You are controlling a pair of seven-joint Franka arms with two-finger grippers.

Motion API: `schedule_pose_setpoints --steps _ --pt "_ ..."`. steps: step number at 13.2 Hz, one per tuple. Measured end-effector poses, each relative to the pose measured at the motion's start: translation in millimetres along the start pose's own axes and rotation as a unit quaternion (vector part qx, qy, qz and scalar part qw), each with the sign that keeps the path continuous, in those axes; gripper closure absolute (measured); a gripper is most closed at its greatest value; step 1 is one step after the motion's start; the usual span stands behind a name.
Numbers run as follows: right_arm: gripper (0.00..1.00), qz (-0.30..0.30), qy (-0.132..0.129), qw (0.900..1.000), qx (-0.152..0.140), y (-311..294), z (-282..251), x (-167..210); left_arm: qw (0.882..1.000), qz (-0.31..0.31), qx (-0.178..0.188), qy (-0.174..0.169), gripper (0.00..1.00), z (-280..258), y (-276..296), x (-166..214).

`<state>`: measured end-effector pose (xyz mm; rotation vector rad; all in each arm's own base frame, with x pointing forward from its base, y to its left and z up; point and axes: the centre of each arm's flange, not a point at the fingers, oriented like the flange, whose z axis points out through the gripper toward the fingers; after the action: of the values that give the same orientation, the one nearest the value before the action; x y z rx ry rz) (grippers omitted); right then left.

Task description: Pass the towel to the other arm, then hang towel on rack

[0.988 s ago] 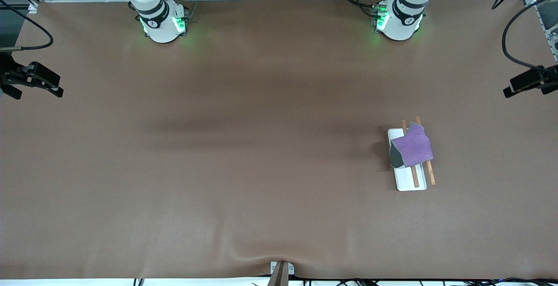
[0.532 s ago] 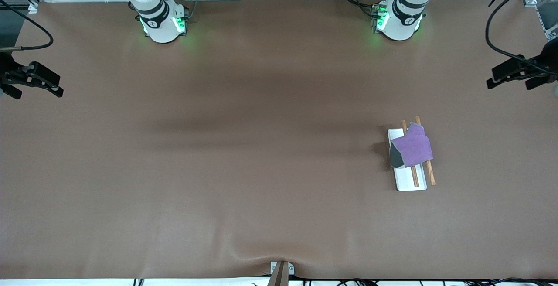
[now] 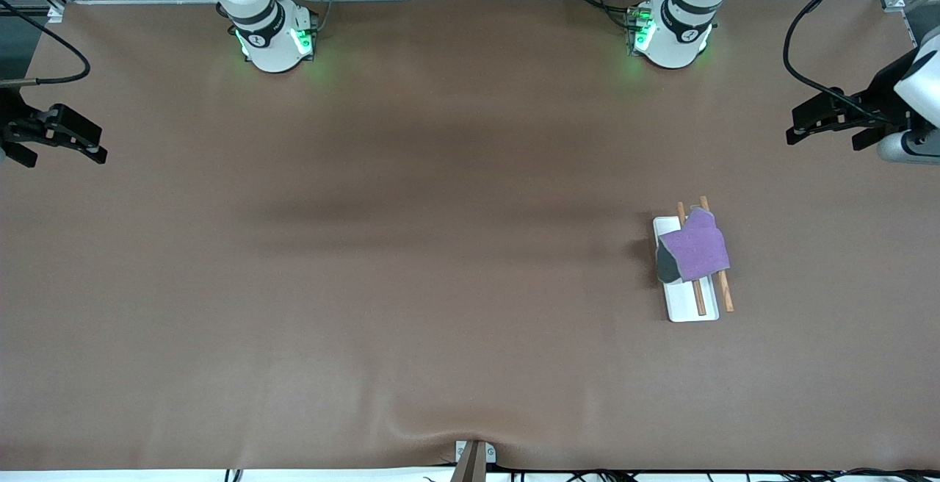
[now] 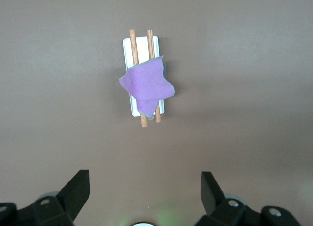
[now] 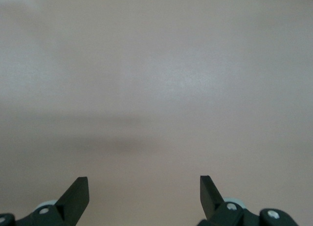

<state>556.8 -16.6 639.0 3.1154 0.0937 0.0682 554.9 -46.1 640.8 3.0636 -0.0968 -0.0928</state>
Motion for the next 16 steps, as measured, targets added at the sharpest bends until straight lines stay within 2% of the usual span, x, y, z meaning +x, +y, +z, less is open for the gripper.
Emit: schedule_pose_setpoints --steps 5,7,16 --pt "0.0 0.0 0.0 1.0 0.0 0.0 0.0 0.0 1.0 -0.001 0.005 -0.003 0.0 4.1 1.6 -12.6" --pt "0.0 0.0 0.0 1.0 0.0 -0.1 0.0 0.0 1.0 -0.004 0.022 -0.004 0.0 2.9 -3.1 -15.3" --pt "0.0 0.0 0.0 1.0 0.0 -0.1 0.0 0.0 0.997 -0.057 0.046 -0.016 0.0 -1.3 2.9 -26.7"
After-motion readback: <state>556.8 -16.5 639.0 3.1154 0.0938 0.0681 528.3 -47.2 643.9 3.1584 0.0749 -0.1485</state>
